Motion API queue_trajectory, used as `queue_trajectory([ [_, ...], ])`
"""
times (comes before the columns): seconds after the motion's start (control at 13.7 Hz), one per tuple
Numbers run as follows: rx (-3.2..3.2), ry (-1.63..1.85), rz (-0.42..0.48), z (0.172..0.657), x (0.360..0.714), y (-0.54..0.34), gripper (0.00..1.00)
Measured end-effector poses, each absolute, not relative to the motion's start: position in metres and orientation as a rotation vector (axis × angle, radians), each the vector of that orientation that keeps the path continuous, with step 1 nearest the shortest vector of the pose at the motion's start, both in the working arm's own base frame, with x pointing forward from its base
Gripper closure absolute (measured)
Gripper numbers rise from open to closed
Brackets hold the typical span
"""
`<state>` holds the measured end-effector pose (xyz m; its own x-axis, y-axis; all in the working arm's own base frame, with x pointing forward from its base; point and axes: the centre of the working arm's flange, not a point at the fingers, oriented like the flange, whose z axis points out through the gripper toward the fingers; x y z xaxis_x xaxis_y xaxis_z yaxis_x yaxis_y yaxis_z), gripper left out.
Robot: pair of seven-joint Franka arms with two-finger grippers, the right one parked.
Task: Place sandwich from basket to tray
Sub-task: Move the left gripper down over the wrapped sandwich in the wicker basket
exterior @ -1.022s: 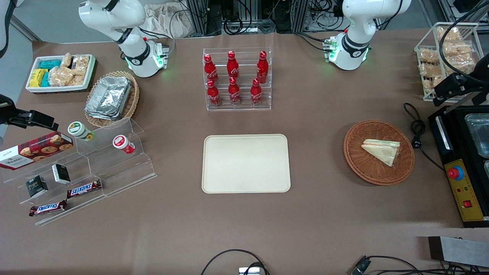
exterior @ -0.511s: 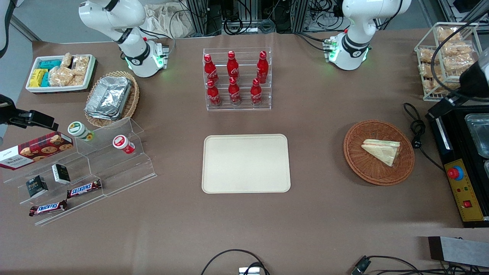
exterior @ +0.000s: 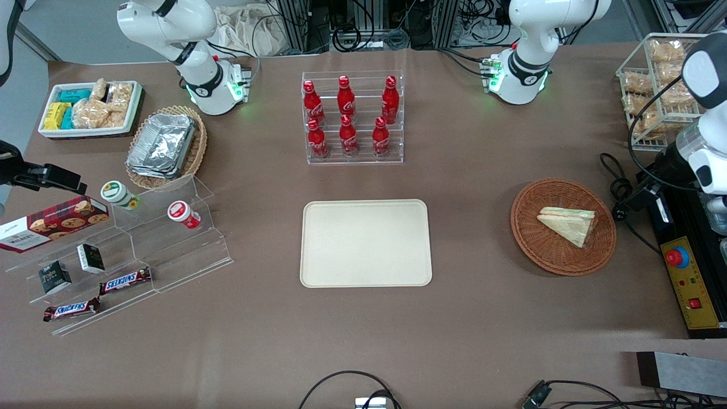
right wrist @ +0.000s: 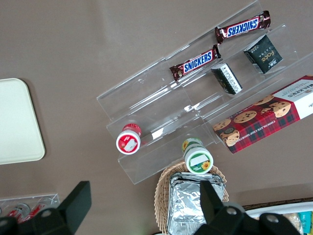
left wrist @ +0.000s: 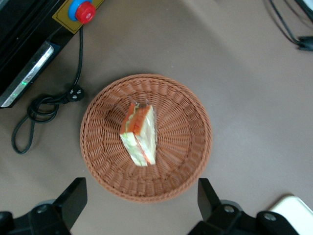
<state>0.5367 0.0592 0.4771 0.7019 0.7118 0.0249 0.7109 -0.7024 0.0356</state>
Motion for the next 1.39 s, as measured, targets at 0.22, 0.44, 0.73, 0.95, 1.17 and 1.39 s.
queue_trajectory([
  [0.22, 2.840, 1.243, 0.101, 0.431, 0.524, 0.072, 0.00],
  [0.44, 2.824, 1.249, 0.149, 0.402, 0.514, 0.073, 0.00],
  [0.73, 2.765, 1.291, 0.175, 0.360, 0.498, 0.074, 0.00],
  [0.95, 2.725, 1.356, 0.171, 0.328, 0.489, 0.093, 0.00],
  [1.17, 2.703, 1.381, 0.173, 0.301, 0.487, 0.106, 0.00],
  [1.39, 2.670, 1.422, 0.171, 0.278, 0.490, 0.108, 0.00],
])
